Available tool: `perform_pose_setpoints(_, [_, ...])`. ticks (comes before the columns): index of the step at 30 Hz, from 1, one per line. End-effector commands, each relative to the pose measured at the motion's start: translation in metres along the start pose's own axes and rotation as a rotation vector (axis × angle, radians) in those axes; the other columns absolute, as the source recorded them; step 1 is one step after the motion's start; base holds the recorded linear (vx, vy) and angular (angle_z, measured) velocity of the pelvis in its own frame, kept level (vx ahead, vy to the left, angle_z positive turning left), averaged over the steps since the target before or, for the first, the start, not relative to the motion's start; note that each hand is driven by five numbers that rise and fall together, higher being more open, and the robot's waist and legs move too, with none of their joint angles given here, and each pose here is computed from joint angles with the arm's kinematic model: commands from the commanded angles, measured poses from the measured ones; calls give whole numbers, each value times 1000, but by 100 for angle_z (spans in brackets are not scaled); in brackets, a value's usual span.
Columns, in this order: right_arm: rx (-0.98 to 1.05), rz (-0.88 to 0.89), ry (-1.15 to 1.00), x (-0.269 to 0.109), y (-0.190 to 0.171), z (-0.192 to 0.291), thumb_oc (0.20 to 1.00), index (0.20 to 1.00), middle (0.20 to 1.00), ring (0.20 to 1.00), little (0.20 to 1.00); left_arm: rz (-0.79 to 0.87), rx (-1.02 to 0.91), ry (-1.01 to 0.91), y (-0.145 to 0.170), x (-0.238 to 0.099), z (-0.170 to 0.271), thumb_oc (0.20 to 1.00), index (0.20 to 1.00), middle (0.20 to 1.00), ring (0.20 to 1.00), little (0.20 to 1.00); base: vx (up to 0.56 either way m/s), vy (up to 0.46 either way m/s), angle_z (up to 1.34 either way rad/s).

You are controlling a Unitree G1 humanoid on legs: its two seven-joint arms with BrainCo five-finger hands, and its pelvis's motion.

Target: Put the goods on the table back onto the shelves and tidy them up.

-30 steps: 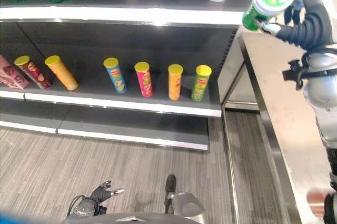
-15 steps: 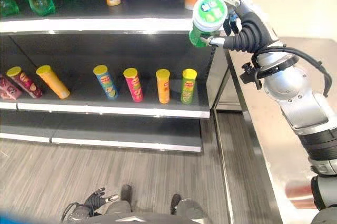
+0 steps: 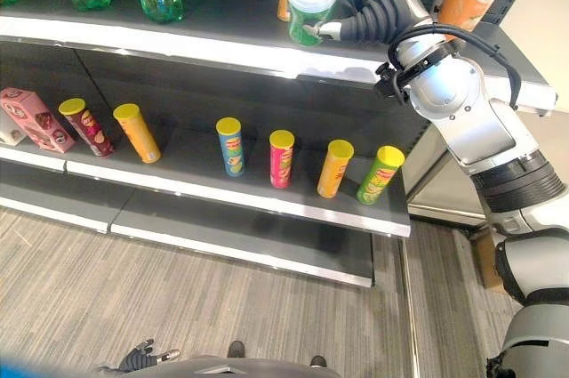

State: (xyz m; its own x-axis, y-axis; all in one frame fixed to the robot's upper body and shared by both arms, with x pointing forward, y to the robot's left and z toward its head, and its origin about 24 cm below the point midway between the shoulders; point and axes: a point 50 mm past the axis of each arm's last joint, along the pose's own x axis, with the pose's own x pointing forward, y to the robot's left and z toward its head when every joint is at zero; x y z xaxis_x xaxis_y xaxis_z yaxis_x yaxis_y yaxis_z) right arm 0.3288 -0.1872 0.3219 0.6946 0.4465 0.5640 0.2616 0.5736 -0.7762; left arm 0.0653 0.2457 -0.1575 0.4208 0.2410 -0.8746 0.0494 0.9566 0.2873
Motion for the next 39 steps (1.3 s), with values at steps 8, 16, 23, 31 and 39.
perform_pose_setpoints(8, [158,-59,186,31,-27,-32,200,200,200,200,200,28,-3,-56,18,4,17,1000,1000,1000,1000,1000,22,-40,15])
perform_pose_setpoints(16, [210,-7,223,41,-20,-35,200,200,200,200,200,16,16,-55,19,5,20,1000,1000,1000,1000,1000,24,-42,18])
perform_pose_setpoints(23, [218,55,230,45,-6,-34,200,200,200,200,200,4,24,-56,17,6,22,1000,1000,1000,1000,1000,9,-9,4])
perform_pose_setpoints(31, [182,66,319,42,-2,-50,200,200,200,200,200,8,31,-56,19,7,23,1000,1000,1000,1000,1000,20,-7,8])
perform_pose_setpoints(39, [181,23,395,38,-6,-63,200,200,200,200,200,4,40,-55,19,7,24,1000,1000,1000,1000,1000,18,-8,8])
